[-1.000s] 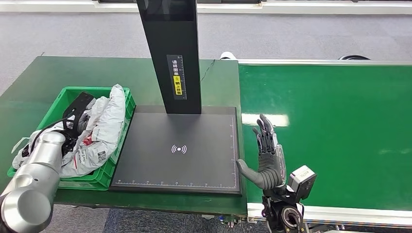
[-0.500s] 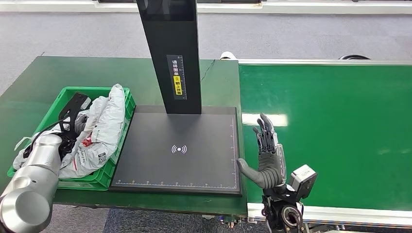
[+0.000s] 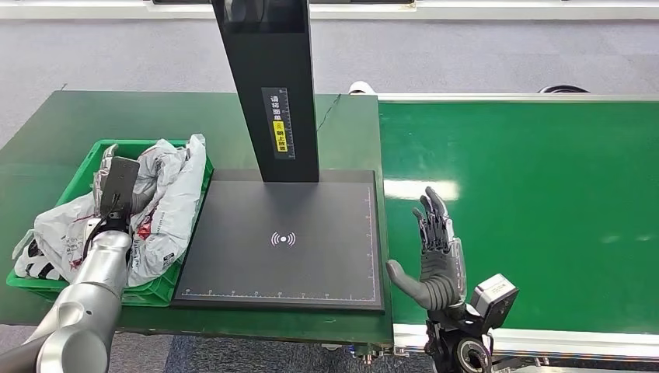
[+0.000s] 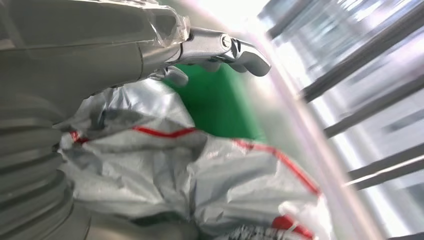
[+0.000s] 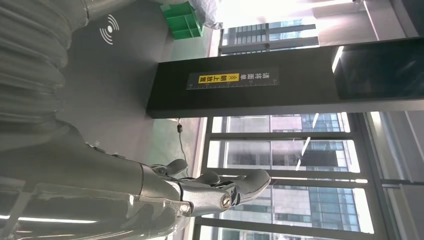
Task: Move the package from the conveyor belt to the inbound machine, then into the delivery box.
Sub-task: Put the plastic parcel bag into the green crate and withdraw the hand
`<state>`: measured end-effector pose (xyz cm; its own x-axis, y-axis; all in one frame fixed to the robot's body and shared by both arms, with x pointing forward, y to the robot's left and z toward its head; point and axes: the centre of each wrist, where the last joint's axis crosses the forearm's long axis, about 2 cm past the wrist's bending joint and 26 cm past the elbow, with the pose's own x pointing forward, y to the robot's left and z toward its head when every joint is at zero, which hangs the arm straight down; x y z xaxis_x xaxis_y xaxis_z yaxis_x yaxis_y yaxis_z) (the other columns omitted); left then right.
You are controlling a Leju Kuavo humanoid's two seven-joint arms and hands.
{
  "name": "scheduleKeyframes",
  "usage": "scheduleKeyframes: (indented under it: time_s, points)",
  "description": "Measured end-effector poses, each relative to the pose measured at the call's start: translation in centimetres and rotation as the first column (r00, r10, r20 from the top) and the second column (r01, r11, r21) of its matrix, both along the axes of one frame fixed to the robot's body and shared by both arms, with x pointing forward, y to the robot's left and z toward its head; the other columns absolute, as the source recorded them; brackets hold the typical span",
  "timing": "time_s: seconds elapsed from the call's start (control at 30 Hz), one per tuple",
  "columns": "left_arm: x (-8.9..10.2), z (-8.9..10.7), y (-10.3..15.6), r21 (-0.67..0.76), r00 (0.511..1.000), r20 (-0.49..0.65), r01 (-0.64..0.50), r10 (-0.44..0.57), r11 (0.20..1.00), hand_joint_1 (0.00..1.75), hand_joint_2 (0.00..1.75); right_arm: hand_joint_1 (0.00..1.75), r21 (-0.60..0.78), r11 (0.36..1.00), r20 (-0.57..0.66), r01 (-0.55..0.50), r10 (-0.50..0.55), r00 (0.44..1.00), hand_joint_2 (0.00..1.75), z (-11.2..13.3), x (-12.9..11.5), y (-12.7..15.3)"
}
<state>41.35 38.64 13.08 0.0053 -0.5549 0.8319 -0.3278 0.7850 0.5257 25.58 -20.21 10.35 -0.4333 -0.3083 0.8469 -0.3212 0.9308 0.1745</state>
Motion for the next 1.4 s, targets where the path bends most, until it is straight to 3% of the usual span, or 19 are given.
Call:
scheduleKeyframes:
  time_s: [0.13,0.67,0.9,1.17,1.4]
  points:
    - [-0.3,0.5,-0.5,0.071,0.993,0.114,-0.01,0.002,0.997,0.0,1.75,0.0,0.0,1.0,0.004,0.001,-0.001,1.0,1.75,-0.1,-0.1,-0.1]
    - [-1.3,1.2,-2.0,0.206,0.969,0.24,0.005,-0.055,0.979,0.0,1.75,0.0,0.001,1.0,0.014,-0.001,0.001,1.0,1.75,-0.2,-0.1,-0.3]
    - [-2.8,1.8,-2.3,0.187,0.918,0.394,-0.044,-0.034,0.981,0.0,1.75,0.0,0.0,1.0,0.015,-0.005,0.005,1.0,1.75,-0.2,0.0,-0.3]
    - [-3.9,2.5,-2.9,0.201,0.884,0.466,-0.063,-0.039,0.978,0.0,1.75,0.0,-0.001,1.0,0.016,-0.004,0.004,1.0,1.75,-0.2,0.1,-0.4]
    - [-4.7,3.4,-2.6,0.25,0.821,0.57,-0.203,0.025,0.947,0.0,1.75,0.0,-0.001,1.0,0.015,-0.004,0.004,1.0,1.75,-0.2,0.1,-0.4]
